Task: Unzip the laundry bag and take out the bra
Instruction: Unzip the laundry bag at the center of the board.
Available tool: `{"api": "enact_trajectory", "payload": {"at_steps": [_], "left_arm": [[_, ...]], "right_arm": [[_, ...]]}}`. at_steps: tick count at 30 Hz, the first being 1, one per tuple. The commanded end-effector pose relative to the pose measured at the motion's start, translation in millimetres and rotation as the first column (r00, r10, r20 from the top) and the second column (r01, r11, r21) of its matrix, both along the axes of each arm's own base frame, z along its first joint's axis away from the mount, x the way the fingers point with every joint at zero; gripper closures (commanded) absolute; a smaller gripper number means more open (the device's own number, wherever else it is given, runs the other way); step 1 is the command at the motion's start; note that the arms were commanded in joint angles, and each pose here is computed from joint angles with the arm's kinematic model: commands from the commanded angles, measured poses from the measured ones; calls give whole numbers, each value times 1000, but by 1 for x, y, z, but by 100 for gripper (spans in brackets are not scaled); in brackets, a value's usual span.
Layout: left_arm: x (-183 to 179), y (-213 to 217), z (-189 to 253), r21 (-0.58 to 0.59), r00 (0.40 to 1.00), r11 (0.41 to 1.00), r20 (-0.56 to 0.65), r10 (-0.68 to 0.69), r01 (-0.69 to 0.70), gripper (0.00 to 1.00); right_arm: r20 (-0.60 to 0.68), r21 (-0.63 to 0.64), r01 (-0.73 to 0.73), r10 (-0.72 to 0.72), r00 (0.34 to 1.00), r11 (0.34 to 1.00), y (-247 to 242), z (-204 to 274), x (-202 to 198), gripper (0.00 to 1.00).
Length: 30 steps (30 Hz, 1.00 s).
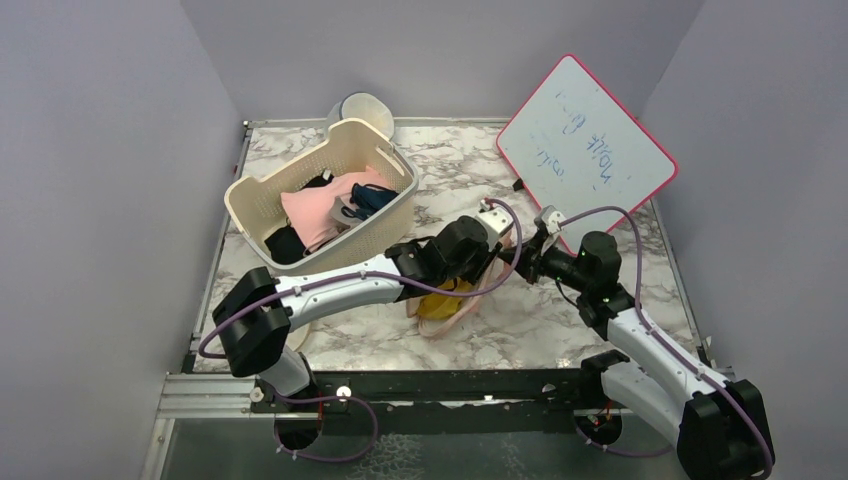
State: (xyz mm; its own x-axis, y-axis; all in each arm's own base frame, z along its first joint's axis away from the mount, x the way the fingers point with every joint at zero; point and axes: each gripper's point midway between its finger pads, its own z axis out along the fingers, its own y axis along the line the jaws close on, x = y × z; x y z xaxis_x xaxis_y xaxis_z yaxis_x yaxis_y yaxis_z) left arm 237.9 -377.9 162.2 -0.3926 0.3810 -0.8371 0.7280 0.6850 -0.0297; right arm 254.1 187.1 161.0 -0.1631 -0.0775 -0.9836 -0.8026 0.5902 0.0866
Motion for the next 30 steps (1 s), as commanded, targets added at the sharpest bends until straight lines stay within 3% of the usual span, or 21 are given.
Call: {"api": "enact_trajectory", "payload": {"at_steps": [1, 7, 16, 25, 30], "left_arm": [[12, -2, 5, 29, 998, 999, 55, 16, -17, 76], [13, 0, 5, 63, 997, 998, 76, -14, 9, 100], [-4, 23, 12, 86, 989, 993, 113, -94, 85, 100], [-14, 45, 30, 63, 977, 992, 177, -120, 110, 100], [-16, 49, 24, 69, 983, 994, 156, -98, 88, 100]], "right_arm": [[22, 24, -18, 18, 1000, 1000, 2, 7, -1, 99], [-9, 26, 34, -34, 999, 999, -2, 6, 5, 99], [-29, 5, 133, -133, 991, 991, -13, 5, 21, 99], [-56, -1, 163, -163, 985, 987, -12, -2, 43, 99], [-19, -9, 144, -145, 989, 989, -10, 5, 51, 99]]}}
